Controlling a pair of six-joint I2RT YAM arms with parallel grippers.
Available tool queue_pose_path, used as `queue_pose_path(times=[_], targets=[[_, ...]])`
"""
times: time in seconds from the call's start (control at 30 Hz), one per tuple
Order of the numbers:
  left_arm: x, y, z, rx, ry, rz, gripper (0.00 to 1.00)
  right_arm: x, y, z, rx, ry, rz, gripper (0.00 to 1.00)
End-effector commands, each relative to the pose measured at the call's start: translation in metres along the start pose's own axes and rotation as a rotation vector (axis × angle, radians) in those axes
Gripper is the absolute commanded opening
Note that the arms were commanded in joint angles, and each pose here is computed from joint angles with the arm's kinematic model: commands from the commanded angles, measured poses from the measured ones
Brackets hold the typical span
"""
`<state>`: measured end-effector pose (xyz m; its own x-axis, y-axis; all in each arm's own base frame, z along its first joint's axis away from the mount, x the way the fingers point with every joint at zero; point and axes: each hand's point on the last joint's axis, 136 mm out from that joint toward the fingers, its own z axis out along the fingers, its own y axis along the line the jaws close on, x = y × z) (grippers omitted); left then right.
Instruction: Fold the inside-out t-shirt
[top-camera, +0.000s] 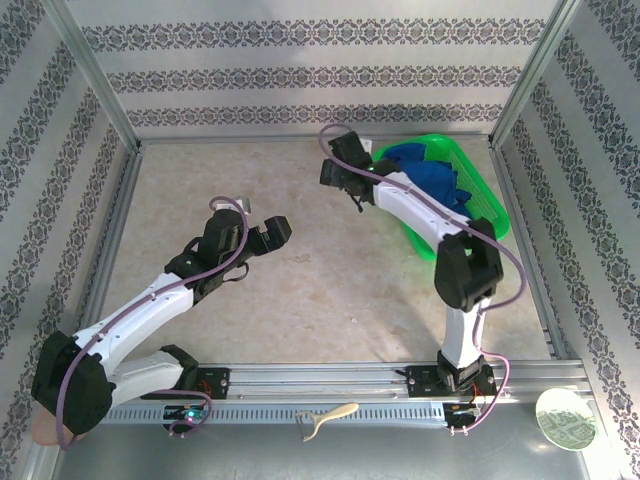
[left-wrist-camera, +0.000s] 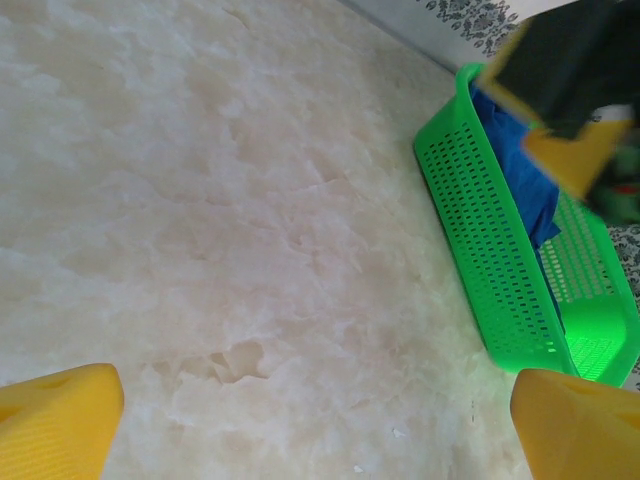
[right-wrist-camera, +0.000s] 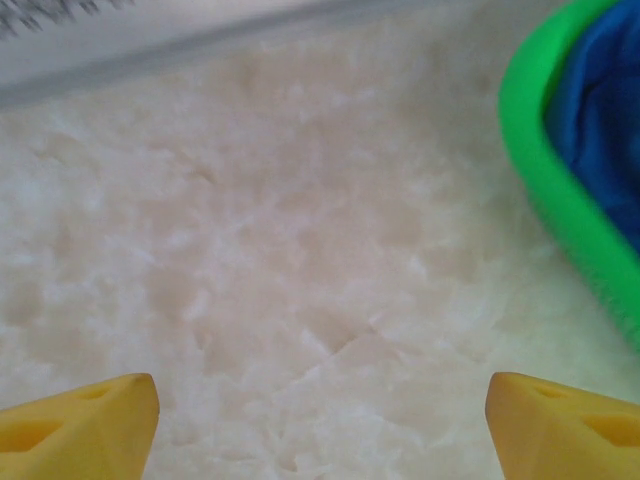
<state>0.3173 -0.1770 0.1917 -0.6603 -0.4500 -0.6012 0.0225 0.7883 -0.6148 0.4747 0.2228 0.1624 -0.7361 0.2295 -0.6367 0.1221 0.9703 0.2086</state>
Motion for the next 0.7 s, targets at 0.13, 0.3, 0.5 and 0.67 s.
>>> queue_pose_path(times=[0.13, 0.3, 0.5, 0.67], targets=[[-0.01, -0.004, -0.013, 0.001, -0.022, -0.014, 0.99, 0.031, -0.057, 0.038, 0.352, 0.03, -0.003, 0.87], [-0.014, -0.004, -0.02, -0.017, -0.02, 0.01, 0.99, 0.025, -0.105, 0.053, 0.458, 0.051, 0.058, 0.87], [-0.013, 0.0, -0.02, -0.036, -0.026, -0.002, 0.99, 0.005, -0.143, 0.061, 0.497, 0.042, 0.13, 0.87], [-0.01, 0.003, -0.016, -0.046, -0.013, -0.006, 0.99, -0.013, -0.164, 0.069, 0.504, 0.034, 0.198, 0.87]])
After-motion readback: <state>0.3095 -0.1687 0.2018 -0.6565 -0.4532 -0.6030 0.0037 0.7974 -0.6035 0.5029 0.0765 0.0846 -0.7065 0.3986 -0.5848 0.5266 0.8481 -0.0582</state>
